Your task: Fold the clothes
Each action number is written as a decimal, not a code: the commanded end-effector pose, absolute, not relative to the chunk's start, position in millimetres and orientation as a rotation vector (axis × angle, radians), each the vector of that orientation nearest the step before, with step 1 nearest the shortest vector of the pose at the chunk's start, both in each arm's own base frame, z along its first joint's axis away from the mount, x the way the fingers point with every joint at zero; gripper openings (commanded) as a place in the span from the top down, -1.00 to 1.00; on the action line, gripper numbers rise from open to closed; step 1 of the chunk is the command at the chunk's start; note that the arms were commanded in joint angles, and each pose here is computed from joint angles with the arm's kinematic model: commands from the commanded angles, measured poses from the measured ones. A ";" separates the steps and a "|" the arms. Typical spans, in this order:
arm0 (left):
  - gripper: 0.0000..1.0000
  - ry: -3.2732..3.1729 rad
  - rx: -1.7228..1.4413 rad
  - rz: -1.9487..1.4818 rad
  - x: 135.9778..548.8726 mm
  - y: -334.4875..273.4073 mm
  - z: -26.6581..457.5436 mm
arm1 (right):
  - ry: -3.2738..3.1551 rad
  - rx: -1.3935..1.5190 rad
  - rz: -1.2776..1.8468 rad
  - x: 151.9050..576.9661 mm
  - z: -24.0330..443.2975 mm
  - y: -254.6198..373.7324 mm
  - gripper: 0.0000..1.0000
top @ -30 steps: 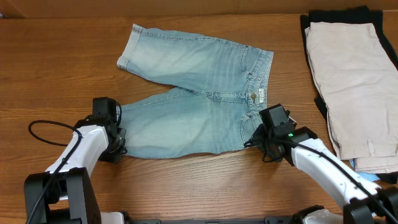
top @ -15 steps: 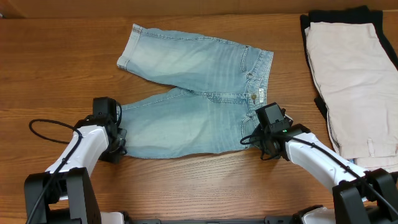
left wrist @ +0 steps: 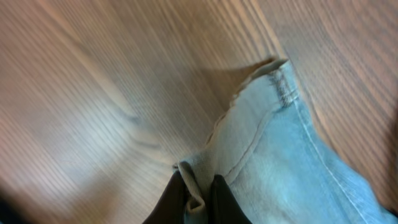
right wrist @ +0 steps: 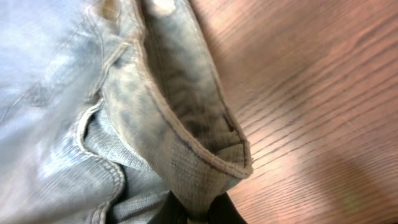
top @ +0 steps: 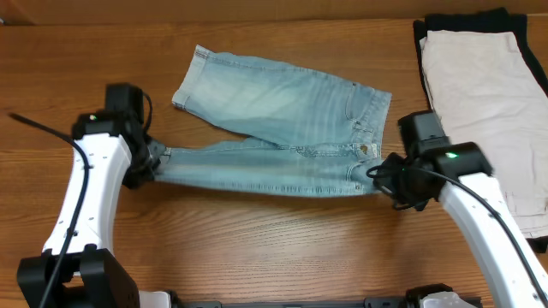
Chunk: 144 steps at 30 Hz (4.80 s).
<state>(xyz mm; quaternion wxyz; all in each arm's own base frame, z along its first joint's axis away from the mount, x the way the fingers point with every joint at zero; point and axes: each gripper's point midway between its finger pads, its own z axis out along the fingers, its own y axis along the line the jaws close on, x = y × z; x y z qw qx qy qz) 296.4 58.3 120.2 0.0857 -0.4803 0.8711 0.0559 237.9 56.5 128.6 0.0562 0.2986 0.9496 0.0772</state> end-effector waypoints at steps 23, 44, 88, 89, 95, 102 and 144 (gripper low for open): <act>0.92 2.422 -0.984 0.199 367.6 31.3 215.6 | 2.804 0.909 0.176 181.3 164.4 30.5 0.92; 0.91 2.306 -0.924 0.124 480.9 -9.0 136.5 | 2.565 1.051 0.023 288.3 106.4 -11.4 0.92; -0.48 2.637 -0.368 0.116 477.5 -52.4 104.5 | 2.825 0.471 0.417 322.3 108.6 64.0 -0.97; -0.50 2.643 -0.369 0.119 476.3 -51.8 101.2 | 2.818 0.410 0.423 326.5 106.0 73.4 -0.96; -0.68 2.612 -0.388 0.218 477.3 -38.8 100.4 | 2.807 0.227 0.414 353.4 67.6 116.9 -0.80; -0.10 2.625 -0.147 0.077 490.1 -64.0 99.1 | 2.874 0.199 0.399 357.7 24.9 130.3 -0.70; 0.91 3.223 -0.682 0.389 374.0 29.6 -8.4 | 2.899 0.248 0.398 353.8 25.9 121.8 -0.64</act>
